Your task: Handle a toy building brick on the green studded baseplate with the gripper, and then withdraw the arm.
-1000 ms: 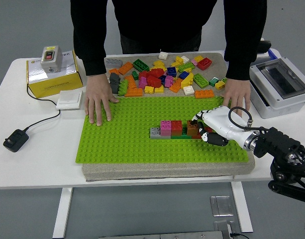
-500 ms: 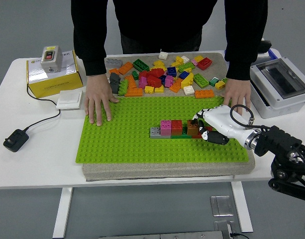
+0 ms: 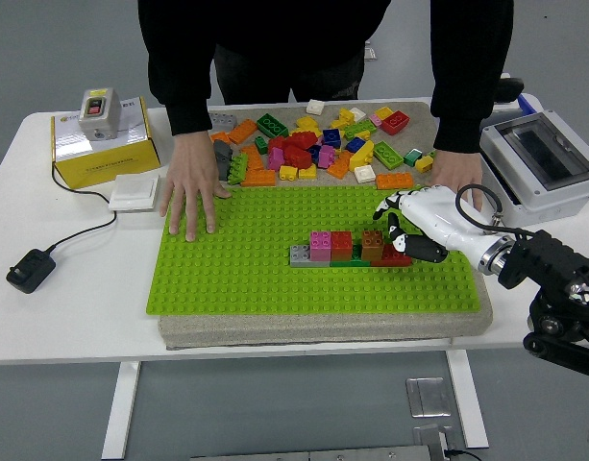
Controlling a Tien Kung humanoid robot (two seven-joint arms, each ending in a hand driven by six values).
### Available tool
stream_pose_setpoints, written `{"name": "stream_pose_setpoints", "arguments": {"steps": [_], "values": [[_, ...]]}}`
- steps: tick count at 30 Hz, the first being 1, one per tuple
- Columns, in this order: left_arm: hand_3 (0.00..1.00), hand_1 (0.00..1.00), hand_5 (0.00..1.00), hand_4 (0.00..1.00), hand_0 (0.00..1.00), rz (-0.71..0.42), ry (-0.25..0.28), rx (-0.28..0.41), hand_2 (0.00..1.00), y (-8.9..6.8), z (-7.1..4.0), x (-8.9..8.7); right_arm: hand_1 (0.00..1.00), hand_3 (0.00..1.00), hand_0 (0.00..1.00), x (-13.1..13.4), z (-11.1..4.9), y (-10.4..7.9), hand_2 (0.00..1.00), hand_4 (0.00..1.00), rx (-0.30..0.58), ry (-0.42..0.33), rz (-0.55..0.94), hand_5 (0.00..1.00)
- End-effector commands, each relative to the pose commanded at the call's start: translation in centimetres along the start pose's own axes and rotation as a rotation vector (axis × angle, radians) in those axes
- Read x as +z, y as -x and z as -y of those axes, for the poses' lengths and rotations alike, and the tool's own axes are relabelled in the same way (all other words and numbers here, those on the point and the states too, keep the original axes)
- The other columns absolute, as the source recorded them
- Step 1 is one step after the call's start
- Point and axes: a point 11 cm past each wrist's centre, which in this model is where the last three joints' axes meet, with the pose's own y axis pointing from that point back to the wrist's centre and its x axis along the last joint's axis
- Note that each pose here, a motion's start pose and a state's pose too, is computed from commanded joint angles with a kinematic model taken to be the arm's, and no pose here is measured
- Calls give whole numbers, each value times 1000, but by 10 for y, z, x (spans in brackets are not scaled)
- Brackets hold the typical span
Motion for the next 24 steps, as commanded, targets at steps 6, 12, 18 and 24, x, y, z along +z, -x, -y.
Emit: {"name": "stream_pose_setpoints", "arguments": {"steps": [6, 12, 18, 24], "values": [[627, 652, 703, 120, 669, -1, -7, -5, 567, 2, 1, -3, 175, 671, 113, 0, -10, -14, 725, 2, 84, 27, 132, 424], [627, 652, 702, 120, 669, -4, -14, -11, 566, 6, 1, -6, 184, 672, 113, -13, -16, -39, 725, 2, 247, -11, 373, 425], [628, 652, 702, 119, 669, -7, -20, -19, 566, 10, 2, -10, 205, 672, 117, 2, -24, -51, 729, 2, 397, 0, 613, 421], [628, 652, 698, 118, 670, -8, -28, -27, 566, 14, 3, -14, 300, 684, 173, 45, -36, -64, 733, 2, 534, 52, 814, 453]]}}
